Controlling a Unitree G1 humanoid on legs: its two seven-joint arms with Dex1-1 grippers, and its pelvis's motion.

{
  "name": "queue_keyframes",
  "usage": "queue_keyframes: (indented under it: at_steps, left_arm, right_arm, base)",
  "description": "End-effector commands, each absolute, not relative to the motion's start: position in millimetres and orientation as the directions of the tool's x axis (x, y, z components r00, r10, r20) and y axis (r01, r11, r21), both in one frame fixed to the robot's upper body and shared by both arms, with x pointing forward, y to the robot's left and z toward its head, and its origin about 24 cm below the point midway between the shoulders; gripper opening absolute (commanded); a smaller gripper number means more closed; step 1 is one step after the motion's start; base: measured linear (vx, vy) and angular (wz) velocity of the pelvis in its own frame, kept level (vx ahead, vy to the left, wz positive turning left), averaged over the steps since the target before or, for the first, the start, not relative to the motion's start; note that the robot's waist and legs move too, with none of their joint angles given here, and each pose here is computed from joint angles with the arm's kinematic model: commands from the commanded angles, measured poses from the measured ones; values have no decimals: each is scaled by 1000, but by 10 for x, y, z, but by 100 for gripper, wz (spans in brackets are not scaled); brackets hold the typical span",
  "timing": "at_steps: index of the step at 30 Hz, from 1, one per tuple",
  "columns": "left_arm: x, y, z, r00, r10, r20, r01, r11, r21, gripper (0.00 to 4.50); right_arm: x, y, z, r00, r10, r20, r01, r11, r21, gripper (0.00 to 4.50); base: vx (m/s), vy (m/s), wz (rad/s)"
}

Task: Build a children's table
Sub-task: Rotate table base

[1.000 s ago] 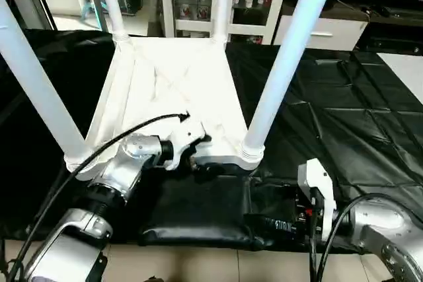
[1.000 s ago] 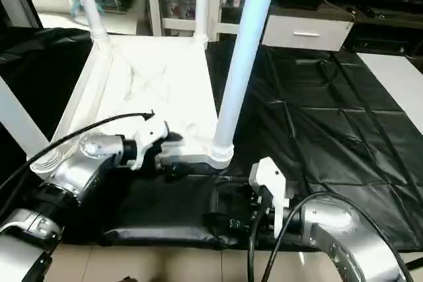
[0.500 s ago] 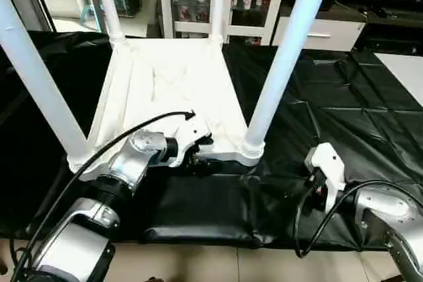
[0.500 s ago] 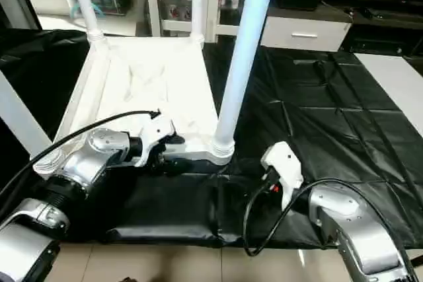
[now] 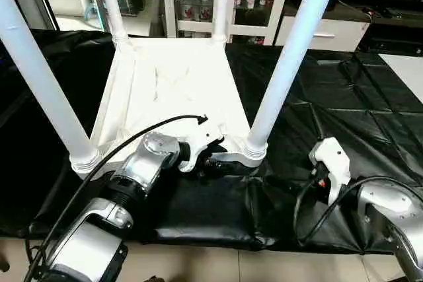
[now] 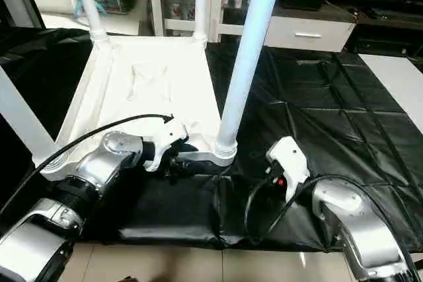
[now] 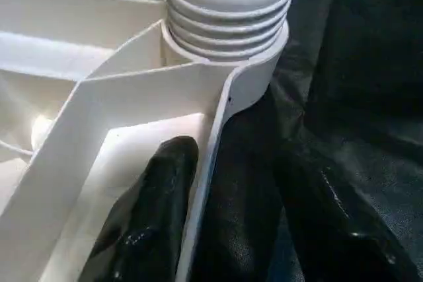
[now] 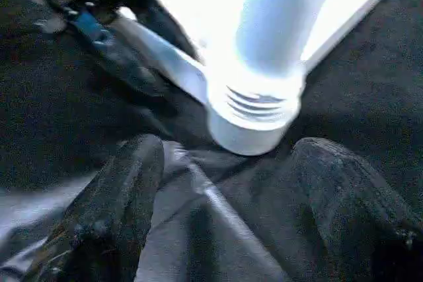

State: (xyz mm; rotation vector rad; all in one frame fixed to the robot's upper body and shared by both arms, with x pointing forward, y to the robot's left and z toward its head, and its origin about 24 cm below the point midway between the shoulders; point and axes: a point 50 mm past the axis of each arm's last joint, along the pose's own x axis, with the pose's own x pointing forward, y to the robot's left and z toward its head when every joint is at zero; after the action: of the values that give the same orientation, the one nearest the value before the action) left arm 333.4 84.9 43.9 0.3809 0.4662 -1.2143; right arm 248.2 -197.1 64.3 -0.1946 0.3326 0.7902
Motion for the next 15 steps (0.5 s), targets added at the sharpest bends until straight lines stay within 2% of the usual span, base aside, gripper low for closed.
queue_keyframes:
  at_steps: [1,4,8,9,15]
  left_arm:
    - [3324,825,376,268,-772,-576,951,307,32,195]
    - [3341,839,364,285,-755,-591,945,325,41,164]
    - [3356,862,378,287,-755,-590,944,328,38,153]
    - [3356,862,378,287,-755,-590,944,328,38,136]
    - [3371,910,395,290,-738,-609,945,320,62,104]
  right_arm:
    - [2526,-2032,700,694,635,-338,-695,715,-83,344]
    - [2543,-2037,715,705,630,-326,-686,723,-87,344]
    - [2543,-2036,716,706,631,-322,-686,722,-88,344]
    - [2543,-2036,716,706,631,-322,-686,722,-88,344]
    - [2550,-2046,715,708,630,-319,-685,723,-93,344]
  base:
    - [0,0,0]
    - [0,0,0]
    - [0,0,0]
    - [0,0,0]
    - [0,0,0]
